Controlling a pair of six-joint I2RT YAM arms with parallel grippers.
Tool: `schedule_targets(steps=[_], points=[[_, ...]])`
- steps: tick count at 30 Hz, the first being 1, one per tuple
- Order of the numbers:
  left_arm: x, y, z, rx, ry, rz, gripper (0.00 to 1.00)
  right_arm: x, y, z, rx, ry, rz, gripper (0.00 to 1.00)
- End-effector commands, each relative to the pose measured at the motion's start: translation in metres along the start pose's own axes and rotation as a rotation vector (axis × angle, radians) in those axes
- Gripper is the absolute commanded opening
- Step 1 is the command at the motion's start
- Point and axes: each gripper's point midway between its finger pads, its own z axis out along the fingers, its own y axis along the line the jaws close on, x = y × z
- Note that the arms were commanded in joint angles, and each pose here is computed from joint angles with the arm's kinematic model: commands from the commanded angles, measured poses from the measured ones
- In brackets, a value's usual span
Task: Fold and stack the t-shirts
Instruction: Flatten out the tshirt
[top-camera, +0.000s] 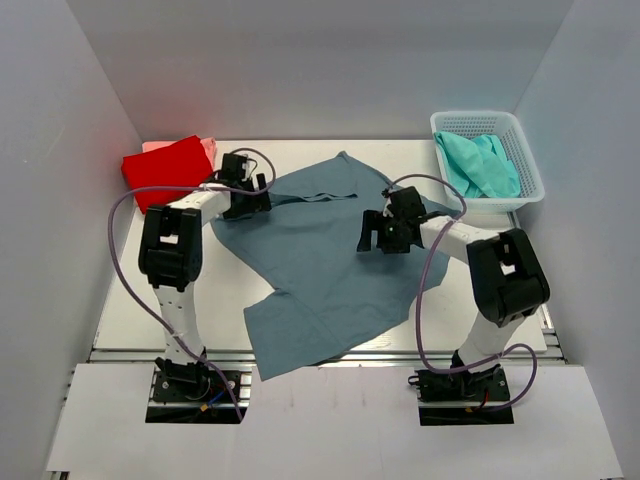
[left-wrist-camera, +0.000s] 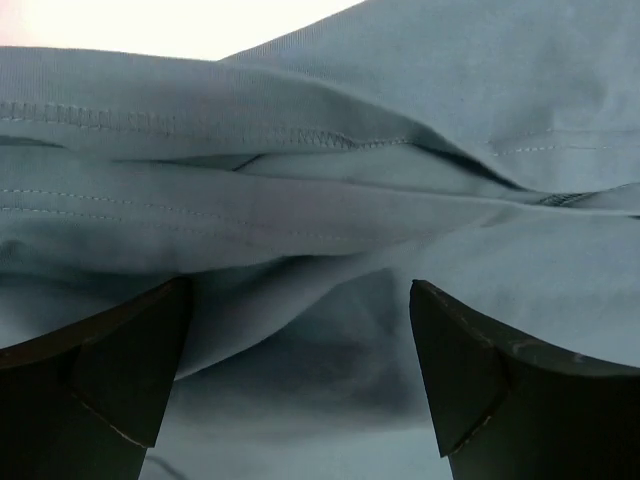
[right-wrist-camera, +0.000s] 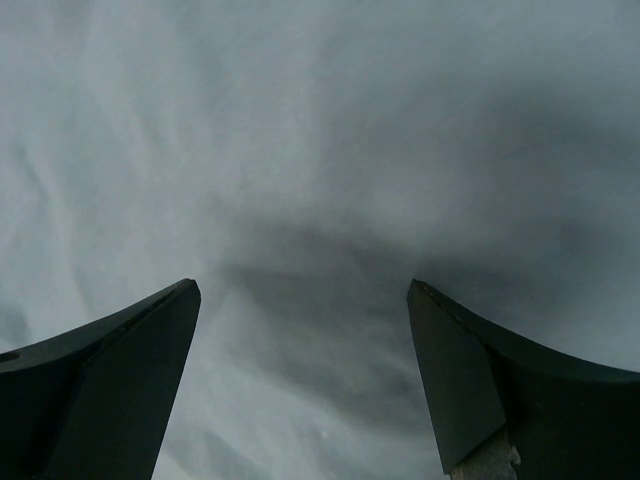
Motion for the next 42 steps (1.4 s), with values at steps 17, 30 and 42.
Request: schedule_targets(steps=[17,30,42], points=[[0.266,0.012,-0.167,0.04,0.5,-0.199,1.0,-0.092,-0.014,0.045,0.153,-0.093,-0.1,0.9],[0.067,-0.079,-0.162,0.238,-0.03,0.056,1.0,-0.1,0.016,-0.029,0.048,-0.233,-0.195,0.9],[-0.018,-0.19,-0.031,0.296,0.025,0.238,1.0,-0.021,0.009,-0.026,-0.027,-0.098,-0.086,0.9]])
